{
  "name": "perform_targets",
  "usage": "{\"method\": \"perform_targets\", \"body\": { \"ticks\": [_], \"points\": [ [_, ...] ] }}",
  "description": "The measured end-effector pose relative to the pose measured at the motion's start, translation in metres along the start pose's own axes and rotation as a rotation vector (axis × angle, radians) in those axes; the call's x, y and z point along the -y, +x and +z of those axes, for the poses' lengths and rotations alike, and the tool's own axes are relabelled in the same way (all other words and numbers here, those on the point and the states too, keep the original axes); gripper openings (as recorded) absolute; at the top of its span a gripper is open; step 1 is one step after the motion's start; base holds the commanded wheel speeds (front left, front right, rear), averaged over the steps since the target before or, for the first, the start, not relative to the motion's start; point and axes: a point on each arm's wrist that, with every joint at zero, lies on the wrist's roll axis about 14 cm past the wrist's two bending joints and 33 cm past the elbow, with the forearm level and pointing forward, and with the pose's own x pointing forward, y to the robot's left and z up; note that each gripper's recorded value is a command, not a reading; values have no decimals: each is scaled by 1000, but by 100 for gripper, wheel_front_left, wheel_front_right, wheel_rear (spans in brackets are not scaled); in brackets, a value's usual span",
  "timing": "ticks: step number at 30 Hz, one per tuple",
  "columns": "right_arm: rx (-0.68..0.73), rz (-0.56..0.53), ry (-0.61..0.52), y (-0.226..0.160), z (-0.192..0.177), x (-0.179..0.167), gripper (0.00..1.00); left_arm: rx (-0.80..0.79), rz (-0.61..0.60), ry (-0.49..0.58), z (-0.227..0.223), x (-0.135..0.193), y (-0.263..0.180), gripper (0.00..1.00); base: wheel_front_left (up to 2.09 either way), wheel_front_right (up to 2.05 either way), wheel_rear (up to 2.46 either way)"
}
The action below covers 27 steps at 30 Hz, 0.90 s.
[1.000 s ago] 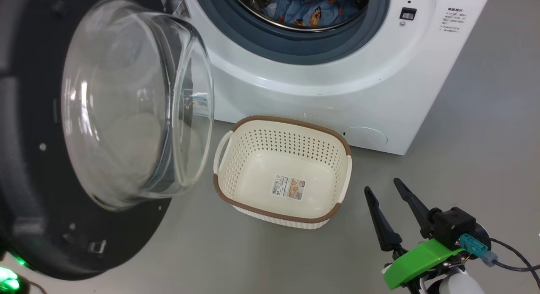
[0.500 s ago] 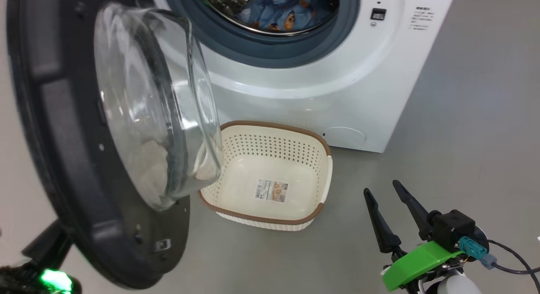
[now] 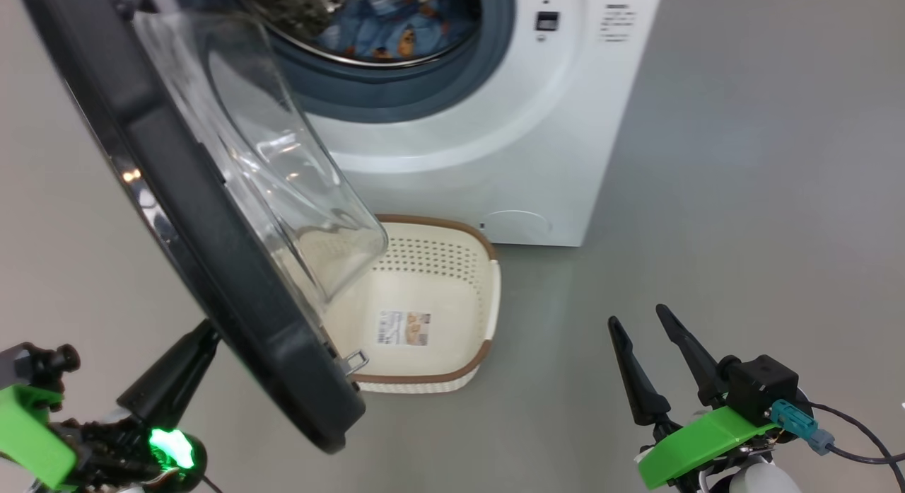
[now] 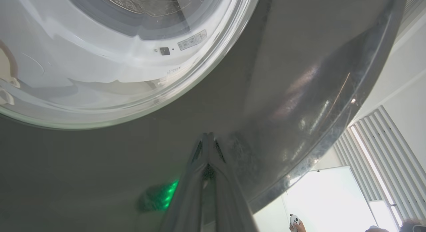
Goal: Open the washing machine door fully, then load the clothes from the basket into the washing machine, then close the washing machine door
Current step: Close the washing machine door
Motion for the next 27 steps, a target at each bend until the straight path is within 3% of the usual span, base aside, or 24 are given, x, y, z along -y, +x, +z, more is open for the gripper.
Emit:
{"method": "perform_targets", "body": {
  "ticks": [17,27],
  "points": [
    [41,-182,-14,-42,15,53,100,-61,-71,-54,-23,-11,84,0,0,0,0],
    [45,-223,-12,-51,15,64,100,-70,-89,-73,-29,-16,117,0,0,0,0]
  ]
}}
